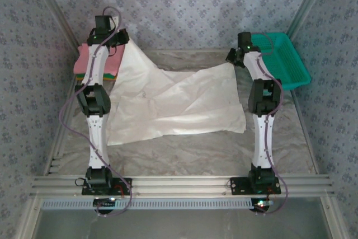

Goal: Fold and stack the t-shirts

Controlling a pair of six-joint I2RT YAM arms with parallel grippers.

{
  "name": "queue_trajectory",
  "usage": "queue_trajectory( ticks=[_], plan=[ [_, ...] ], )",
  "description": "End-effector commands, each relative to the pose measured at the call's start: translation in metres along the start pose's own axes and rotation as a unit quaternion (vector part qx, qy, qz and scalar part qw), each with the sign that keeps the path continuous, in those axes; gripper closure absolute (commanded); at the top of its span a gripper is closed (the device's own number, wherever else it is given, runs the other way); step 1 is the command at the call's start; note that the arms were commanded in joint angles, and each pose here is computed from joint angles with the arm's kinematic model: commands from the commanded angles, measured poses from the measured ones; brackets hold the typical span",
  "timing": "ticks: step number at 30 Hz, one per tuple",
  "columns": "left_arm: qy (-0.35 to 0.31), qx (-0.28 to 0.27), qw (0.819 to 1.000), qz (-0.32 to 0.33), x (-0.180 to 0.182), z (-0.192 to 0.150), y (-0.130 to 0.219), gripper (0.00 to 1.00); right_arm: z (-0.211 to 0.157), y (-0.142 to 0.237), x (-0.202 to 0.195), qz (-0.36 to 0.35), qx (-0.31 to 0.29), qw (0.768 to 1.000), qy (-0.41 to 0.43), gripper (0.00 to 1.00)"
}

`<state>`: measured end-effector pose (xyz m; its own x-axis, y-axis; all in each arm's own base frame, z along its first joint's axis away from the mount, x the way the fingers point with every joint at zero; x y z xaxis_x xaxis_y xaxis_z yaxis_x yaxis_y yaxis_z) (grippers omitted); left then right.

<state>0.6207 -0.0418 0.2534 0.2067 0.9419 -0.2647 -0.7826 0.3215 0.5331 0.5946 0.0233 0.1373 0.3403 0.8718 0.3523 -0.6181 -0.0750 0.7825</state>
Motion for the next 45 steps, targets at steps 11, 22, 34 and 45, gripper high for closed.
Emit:
queue_trajectory(
  ticks=[11,22,34,45],
  plan=[
    [-0.12,-0.077,0.99,0.02,-0.041,0.007,0.083,1.0,0.013,0.055,-0.009,-0.018,-0.055,0.996,0.064,1.0],
    [-0.157,-0.07,0.984,0.053,-0.03,-0.025,0.103,1.0,0.017,0.048,0.003,0.045,-0.056,0.991,0.114,1.0],
    [-0.173,-0.095,0.968,0.156,-0.017,-0.08,0.164,1.0,-0.001,0.07,-0.015,0.043,-0.081,0.987,0.133,1.0],
    [-0.125,-0.088,0.961,0.229,0.01,-0.114,0.183,1.0,-0.005,0.092,-0.029,0.023,-0.112,0.985,0.131,1.0]
  ],
)
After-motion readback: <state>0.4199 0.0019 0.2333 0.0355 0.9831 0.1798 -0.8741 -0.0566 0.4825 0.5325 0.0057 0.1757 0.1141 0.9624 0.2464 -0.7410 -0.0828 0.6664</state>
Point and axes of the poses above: each hand's point on the last joint's axis, 136 mm out from that joint toward the fingers, its own y axis back along the fingers, its own x axis along the line the jaws close on, z = x × y, the point moved 6 cm from there along y, back along the fingers, and after that the axes turned 5 degrees about -y, right-handed, at the moved point
